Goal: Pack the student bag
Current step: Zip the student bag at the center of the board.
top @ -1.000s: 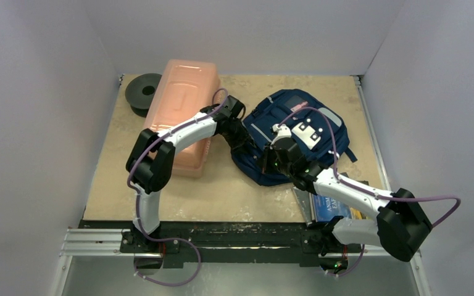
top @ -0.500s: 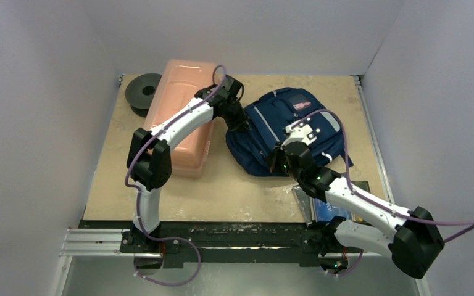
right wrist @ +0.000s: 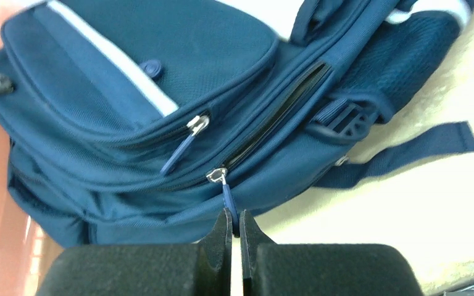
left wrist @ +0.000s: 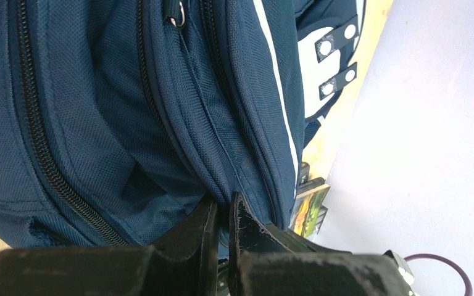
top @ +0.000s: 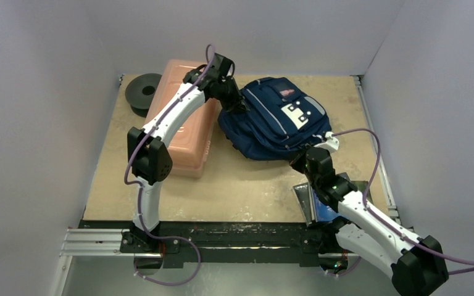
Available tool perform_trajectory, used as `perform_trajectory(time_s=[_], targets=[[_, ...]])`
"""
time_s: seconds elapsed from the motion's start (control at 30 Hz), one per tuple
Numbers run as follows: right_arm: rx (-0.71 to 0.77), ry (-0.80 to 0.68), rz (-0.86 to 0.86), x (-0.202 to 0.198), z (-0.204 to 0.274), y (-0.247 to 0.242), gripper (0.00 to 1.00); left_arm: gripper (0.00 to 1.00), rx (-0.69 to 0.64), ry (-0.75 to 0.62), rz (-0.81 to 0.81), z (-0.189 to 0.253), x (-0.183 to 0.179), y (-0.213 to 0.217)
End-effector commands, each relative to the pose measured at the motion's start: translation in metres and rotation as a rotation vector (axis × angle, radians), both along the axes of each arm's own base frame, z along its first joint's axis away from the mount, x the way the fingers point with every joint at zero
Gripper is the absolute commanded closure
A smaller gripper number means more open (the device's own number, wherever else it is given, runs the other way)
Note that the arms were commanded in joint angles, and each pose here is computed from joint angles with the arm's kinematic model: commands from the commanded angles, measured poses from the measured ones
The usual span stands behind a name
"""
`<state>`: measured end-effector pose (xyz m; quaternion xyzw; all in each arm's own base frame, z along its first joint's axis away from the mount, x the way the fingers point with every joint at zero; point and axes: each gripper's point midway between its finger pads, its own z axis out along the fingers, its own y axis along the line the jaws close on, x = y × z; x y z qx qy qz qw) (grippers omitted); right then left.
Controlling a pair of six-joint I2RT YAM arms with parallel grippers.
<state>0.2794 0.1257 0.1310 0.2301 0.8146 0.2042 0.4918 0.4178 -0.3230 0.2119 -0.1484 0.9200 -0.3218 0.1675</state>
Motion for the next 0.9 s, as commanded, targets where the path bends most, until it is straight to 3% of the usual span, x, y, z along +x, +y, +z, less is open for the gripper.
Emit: perform_trajectory(time_s=[0.0, 0.23, 0.33, 0.43, 0.5, 0.57, 0.67, 0.8, 0.83, 0.87], targets=[[-0.113, 0.073, -0.230, 0.005, -0.013, -0.059, 1.00, 1.00, -0.113, -0.250, 0.024, 0.093, 0.035, 0.018], [-0.161, 0.098, -0.347, 0.052, -0.020, -0.113, 1.00, 1.00, -0.125, -0.256, -0.017, 0.107, 0.030, 0.016], [-0.222, 0.087, -0.295, 0.072, -0.017, -0.116, 0.97, 1.00, -0.181, -0.253, -0.026, 0.112, 0.029, 0.009], [-0.257, 0.235, -0.167, 0.070, -0.024, -0.102, 0.41, 1.00, -0.234, -0.230, -0.018, 0.111, 0.027, 0.004], [-0.185, 0.256, -0.051, 0.051, -0.024, -0.081, 0.28, 1.00, -0.259, -0.227, -0.005, 0.114, 0.028, 0.004], [-0.084, 0.169, -0.005, 0.036, -0.016, -0.065, 0.18, 1.00, -0.308, -0.232, 0.035, 0.123, 0.036, 0.006], [-0.022, -0.054, 0.054, 0.026, -0.013, -0.054, 0.16, 1.00, -0.355, -0.234, 0.046, 0.137, 0.047, 0.007], [-0.066, -0.245, 0.185, 0.033, 0.012, -0.040, 0.27, 1.00, -0.400, -0.223, 0.028, 0.144, 0.048, 0.003], [-0.074, -0.253, 0.213, 0.036, 0.010, -0.037, 0.35, 1.00, -0.411, -0.217, 0.025, 0.144, 0.048, 0.002], [-0.072, -0.261, 0.250, 0.038, 0.009, -0.031, 0.49, 1.00, -0.422, -0.207, 0.027, 0.143, 0.049, 0.002]])
